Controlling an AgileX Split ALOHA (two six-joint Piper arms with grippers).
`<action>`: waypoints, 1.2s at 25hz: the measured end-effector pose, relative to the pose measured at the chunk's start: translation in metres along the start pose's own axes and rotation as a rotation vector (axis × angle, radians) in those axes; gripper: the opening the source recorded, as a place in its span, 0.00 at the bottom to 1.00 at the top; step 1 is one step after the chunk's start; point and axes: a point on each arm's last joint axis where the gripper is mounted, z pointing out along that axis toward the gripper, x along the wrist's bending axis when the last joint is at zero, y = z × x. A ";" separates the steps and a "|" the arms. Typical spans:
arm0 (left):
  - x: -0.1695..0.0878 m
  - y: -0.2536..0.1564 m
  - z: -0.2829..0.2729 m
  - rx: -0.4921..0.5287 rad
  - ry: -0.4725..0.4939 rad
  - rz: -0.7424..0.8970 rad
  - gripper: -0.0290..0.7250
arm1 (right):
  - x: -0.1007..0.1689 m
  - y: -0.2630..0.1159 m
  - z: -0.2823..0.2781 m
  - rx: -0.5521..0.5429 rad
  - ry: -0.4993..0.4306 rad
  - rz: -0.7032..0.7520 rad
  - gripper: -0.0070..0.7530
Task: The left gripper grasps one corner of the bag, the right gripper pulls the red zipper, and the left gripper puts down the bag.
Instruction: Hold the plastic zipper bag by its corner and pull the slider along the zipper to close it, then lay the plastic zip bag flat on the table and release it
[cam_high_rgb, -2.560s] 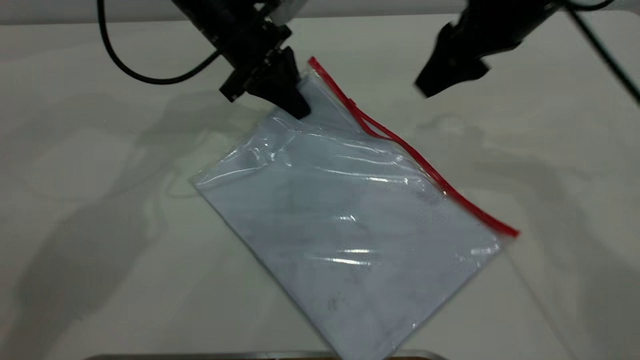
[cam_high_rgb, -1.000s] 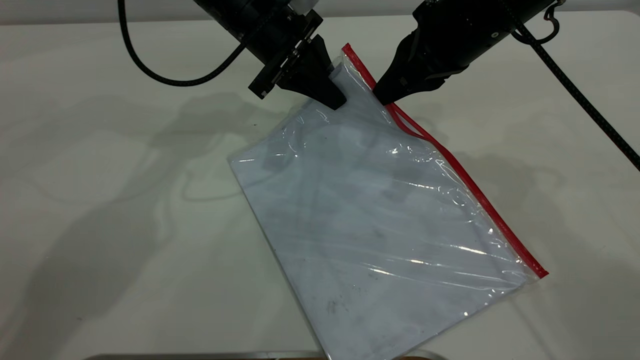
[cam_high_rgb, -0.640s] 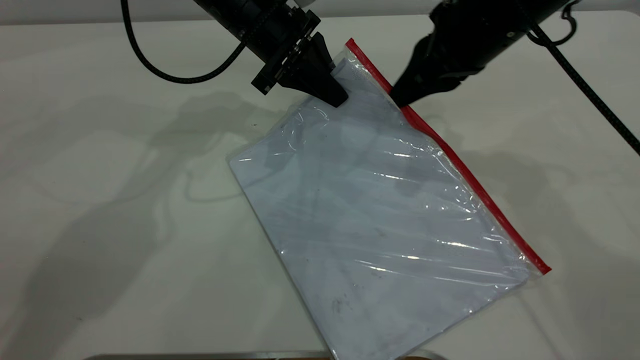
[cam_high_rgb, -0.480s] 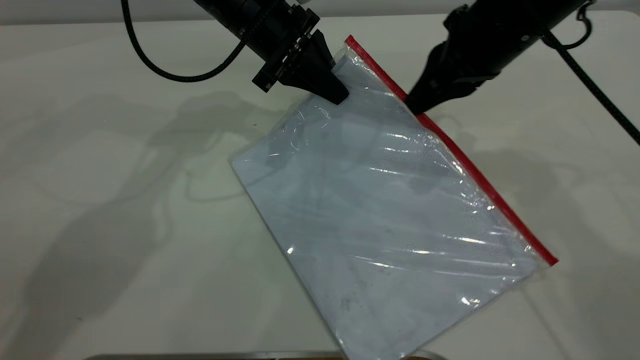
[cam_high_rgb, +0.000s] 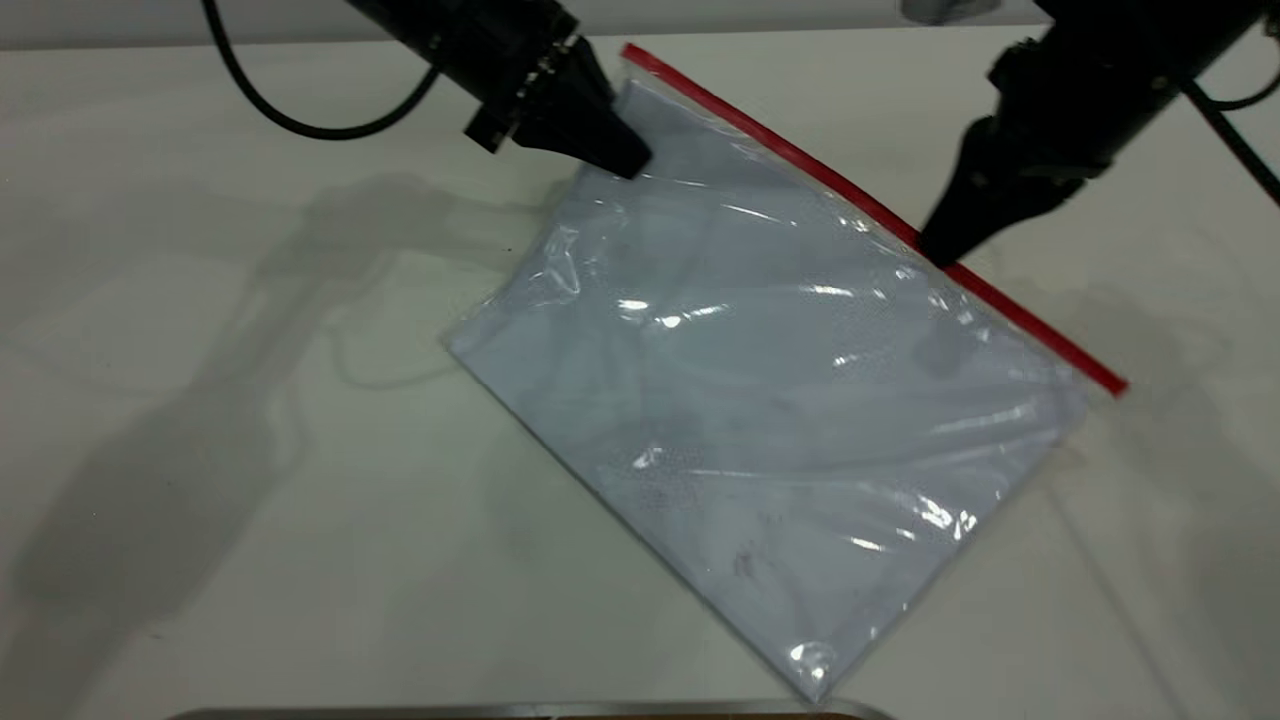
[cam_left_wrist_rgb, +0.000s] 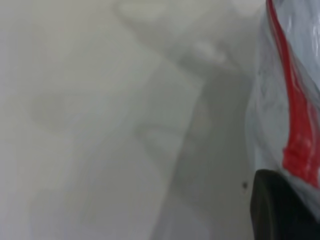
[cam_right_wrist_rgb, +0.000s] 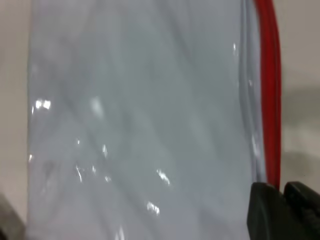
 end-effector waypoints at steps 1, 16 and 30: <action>0.001 -0.003 -0.004 0.002 0.007 -0.011 0.11 | -0.002 -0.003 -0.001 0.018 0.009 0.012 0.05; 0.003 -0.021 -0.020 0.069 0.022 -0.114 0.11 | -0.003 -0.026 -0.009 0.219 0.078 0.137 0.06; 0.011 -0.024 -0.022 0.151 0.137 -0.320 0.74 | -0.022 -0.007 -0.011 0.054 -0.106 0.161 0.78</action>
